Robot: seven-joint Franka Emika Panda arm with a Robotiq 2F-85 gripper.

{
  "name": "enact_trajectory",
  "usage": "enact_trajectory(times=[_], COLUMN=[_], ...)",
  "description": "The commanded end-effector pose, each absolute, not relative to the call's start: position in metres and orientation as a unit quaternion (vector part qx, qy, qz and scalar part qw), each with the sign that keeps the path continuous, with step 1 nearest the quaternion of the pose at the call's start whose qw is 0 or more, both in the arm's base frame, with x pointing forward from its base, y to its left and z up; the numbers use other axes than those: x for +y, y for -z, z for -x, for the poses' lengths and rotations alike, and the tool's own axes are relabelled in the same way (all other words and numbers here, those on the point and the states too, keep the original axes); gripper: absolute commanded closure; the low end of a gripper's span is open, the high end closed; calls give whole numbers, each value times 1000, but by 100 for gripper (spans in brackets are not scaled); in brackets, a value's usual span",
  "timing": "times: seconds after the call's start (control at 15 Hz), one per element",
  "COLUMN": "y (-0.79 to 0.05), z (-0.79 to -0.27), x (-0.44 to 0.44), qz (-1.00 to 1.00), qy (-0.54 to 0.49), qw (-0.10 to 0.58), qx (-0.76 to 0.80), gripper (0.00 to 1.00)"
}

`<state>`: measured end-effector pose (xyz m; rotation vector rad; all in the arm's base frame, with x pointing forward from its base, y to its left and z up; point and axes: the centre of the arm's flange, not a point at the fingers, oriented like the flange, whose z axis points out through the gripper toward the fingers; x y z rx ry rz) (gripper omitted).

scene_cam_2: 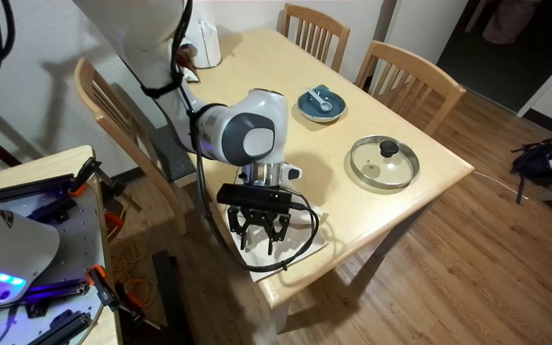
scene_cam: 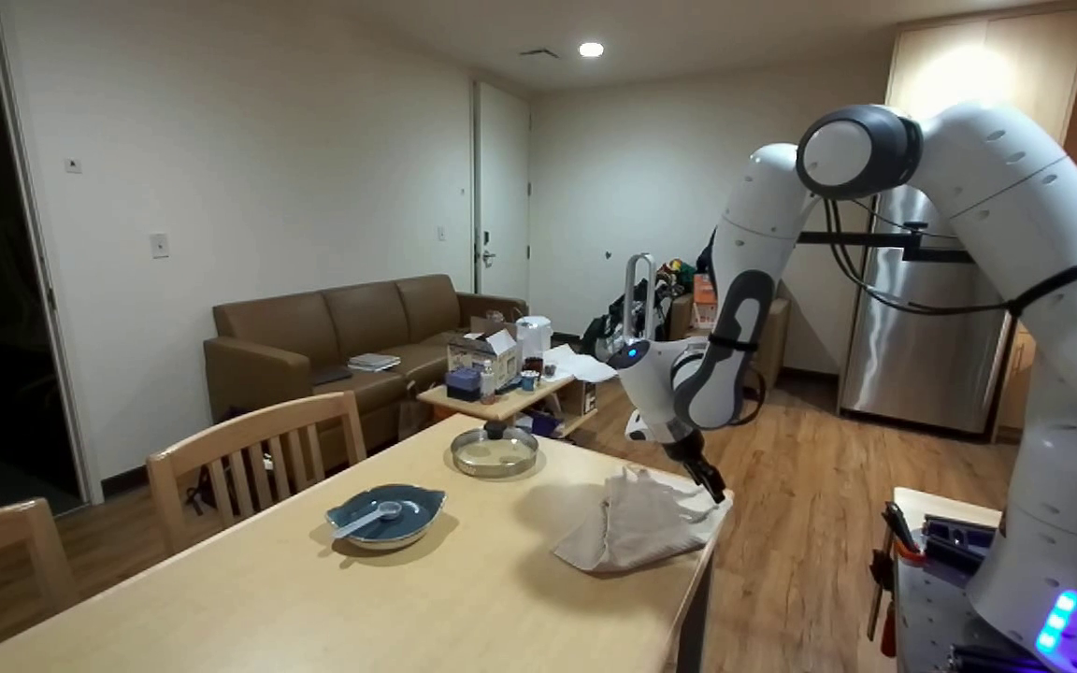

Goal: Unfold the towel

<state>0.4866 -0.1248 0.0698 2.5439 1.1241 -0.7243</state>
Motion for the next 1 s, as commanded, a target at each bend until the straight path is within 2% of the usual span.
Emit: enact_trajectory(times=[0.0, 0.07, 0.67, 0.93], y=[-90, -92, -88, -79], z=[-493, -499, -522, -532], x=[-101, -94, -77, -65], qz=[-878, -879, -876, -859], qy=[197, 184, 150, 86], qw=[149, 154, 159, 144], qx=[410, 413, 430, 483], gripper=[3, 0, 0, 0])
